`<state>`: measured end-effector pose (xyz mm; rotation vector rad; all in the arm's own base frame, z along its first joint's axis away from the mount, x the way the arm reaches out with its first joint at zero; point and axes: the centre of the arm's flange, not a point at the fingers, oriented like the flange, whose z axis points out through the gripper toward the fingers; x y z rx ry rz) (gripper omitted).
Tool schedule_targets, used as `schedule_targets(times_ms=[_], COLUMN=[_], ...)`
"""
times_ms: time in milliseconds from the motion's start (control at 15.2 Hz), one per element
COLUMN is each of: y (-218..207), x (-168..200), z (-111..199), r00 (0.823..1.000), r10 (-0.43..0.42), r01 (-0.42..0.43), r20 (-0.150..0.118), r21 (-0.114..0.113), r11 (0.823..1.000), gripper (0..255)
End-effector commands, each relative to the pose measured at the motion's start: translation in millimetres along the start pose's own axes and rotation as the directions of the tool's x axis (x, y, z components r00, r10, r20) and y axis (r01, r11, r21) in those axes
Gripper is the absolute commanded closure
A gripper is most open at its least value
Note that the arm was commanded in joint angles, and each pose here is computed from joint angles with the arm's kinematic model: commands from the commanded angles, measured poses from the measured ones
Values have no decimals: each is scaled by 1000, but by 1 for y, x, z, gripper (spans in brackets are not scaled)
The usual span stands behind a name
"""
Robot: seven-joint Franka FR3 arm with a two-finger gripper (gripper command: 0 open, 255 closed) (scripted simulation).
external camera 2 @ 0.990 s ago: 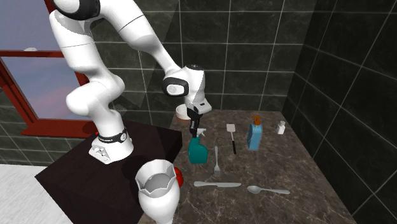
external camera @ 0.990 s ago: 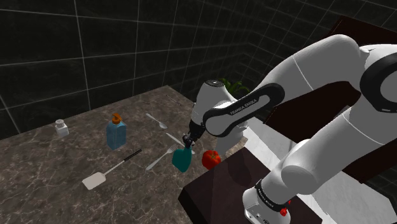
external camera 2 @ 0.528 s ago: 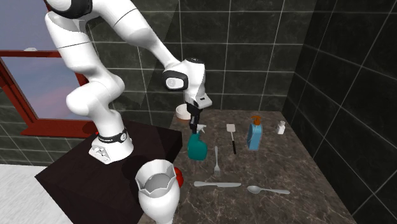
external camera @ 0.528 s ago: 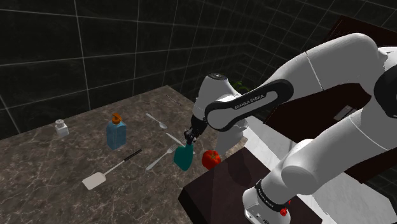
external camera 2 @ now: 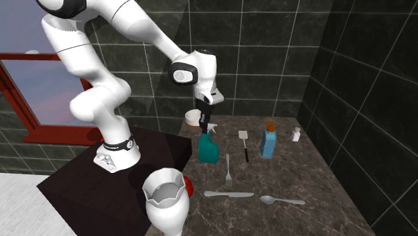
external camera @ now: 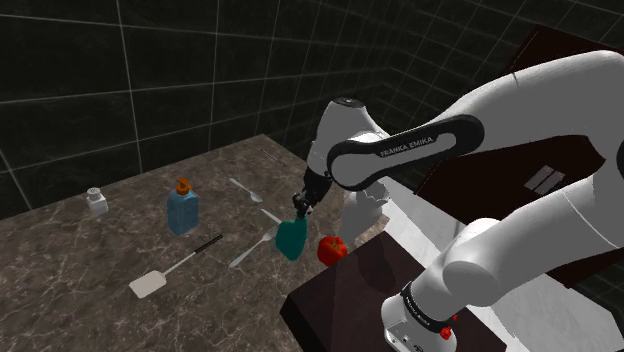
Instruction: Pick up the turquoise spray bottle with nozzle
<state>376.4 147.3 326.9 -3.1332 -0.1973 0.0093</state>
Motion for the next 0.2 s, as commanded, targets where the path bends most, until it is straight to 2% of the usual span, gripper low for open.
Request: schedule_targets(times_ms=[0, 132], y=[1, 0], x=[-1, -1], z=[-10, -11], r00=[1000, 1000], r10=[0, 0], r01=[0, 0], r20=[0, 0], r21=[0, 0], r11=[1000, 1000], gripper=[255, 255])
